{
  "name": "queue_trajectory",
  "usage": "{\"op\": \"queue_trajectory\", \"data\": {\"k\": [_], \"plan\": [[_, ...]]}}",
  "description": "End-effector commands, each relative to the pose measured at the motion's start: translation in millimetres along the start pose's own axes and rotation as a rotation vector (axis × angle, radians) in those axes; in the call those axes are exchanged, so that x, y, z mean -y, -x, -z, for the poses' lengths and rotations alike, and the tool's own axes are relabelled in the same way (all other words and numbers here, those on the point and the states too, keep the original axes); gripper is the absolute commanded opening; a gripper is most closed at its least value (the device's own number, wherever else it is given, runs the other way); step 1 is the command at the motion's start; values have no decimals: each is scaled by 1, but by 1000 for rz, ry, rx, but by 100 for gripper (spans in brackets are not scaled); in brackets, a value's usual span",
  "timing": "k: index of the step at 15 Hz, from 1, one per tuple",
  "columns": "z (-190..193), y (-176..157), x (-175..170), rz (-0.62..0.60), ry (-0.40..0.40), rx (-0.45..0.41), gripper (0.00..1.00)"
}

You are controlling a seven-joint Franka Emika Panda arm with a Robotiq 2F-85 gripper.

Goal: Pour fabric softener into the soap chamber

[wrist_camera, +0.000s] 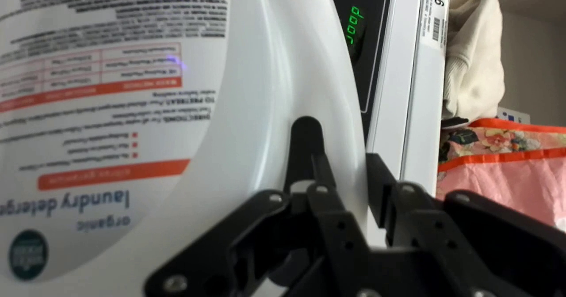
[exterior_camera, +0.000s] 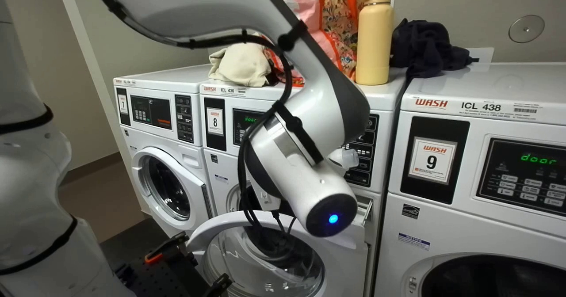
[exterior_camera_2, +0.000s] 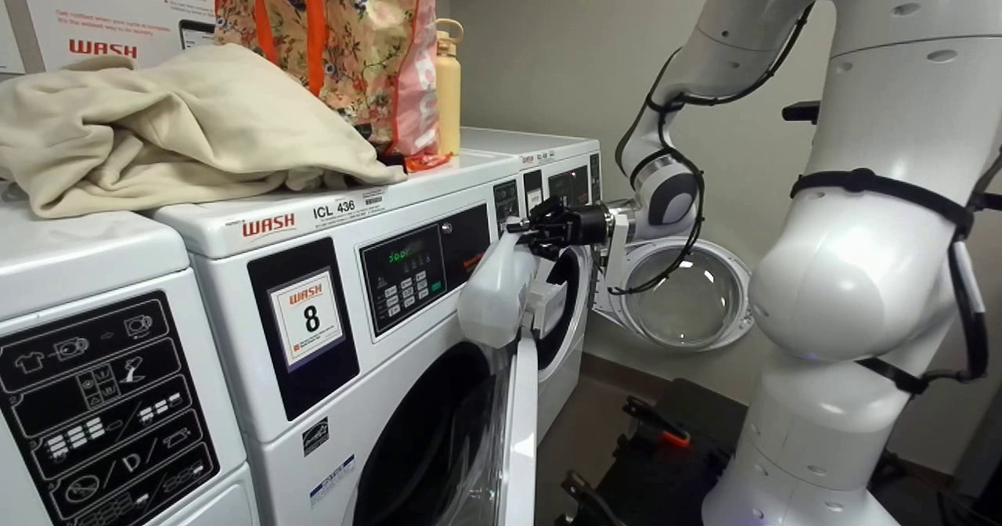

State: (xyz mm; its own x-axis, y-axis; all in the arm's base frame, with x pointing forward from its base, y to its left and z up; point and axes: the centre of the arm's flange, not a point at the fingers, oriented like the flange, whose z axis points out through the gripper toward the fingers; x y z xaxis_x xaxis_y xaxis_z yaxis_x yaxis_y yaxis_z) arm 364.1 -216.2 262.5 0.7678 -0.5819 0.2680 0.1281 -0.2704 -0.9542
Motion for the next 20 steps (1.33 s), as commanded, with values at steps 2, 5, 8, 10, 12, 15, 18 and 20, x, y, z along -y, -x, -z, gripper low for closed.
{"op": "queue_trajectory", "data": {"k": [2, 5, 8, 10, 12, 15, 18, 20], "plan": [[-11, 10, 99, 185, 38, 23, 6], [-21, 10, 137, 296, 76, 30, 6], [-27, 2, 174, 405, 125, 29, 6], [-28, -8, 205, 501, 171, 35, 6], [-28, -14, 233, 580, 211, 37, 6], [-21, -30, 281, 715, 286, 21, 6], [-13, -50, 320, 834, 355, -16, 6], [-8, -67, 340, 903, 400, -57, 6]]}}
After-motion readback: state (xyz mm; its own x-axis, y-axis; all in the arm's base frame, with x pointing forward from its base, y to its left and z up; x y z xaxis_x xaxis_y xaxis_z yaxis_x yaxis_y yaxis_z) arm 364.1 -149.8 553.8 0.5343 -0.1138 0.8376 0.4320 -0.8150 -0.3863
